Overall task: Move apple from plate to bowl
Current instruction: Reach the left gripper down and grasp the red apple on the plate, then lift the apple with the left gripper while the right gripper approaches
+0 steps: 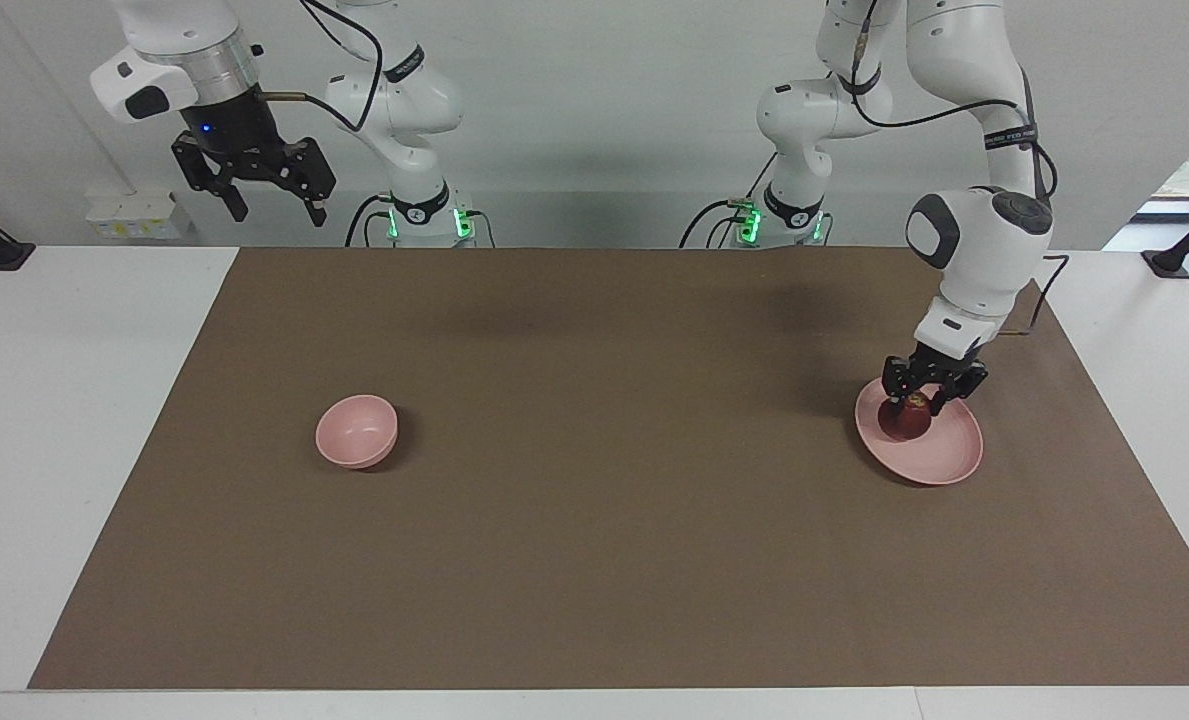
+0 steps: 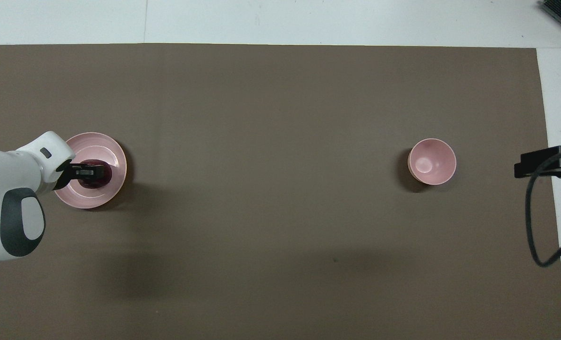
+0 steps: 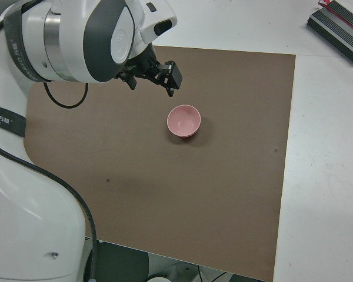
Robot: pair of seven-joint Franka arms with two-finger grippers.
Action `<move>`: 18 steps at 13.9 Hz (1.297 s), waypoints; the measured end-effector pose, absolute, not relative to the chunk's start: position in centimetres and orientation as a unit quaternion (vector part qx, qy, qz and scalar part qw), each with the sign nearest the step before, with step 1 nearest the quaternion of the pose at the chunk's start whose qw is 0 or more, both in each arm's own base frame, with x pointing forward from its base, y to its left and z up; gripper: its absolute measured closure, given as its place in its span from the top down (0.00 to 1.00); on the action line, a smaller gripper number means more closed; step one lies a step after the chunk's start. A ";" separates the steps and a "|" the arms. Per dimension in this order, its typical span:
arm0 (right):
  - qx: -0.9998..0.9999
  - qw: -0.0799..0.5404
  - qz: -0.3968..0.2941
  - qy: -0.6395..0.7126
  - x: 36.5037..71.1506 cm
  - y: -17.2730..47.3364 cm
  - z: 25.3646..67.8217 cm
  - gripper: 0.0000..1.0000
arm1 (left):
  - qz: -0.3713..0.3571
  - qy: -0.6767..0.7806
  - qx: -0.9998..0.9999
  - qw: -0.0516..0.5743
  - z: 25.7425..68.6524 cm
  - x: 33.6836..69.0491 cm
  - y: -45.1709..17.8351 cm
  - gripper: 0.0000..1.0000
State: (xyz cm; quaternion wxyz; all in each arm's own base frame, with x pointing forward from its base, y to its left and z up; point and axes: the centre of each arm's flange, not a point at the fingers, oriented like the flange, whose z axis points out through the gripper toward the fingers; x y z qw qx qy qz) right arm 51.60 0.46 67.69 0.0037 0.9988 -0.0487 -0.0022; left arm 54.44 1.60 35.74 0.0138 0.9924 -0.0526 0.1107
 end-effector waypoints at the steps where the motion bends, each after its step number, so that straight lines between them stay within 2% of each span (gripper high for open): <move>1: 0.999 0.004 -0.006 -0.046 51.5 0.8 67.6 1.00 | 0.112 -0.053 0.992 0.014 35.8 54.5 1.6 0.62; 5: 0.999 -0.028 -0.007 -0.040 51.7 2.1 67.0 1.00 | 0.132 -0.053 0.990 0.012 37.5 55.4 1.6 0.61; 8: 0.997 -0.055 0.004 -0.061 53.0 5.8 64.1 1.00 | 0.142 -0.046 0.989 0.025 40.4 55.6 1.2 0.61; 12: 0.986 -0.104 -0.007 -0.128 54.6 14.3 59.7 1.00 | 0.150 0.006 0.978 0.143 43.2 56.0 -3.0 0.61; 18: 0.948 -0.186 -0.047 -0.255 57.2 23.7 53.2 1.00 | 0.138 0.081 0.934 0.319 44.2 55.4 -11.5 0.61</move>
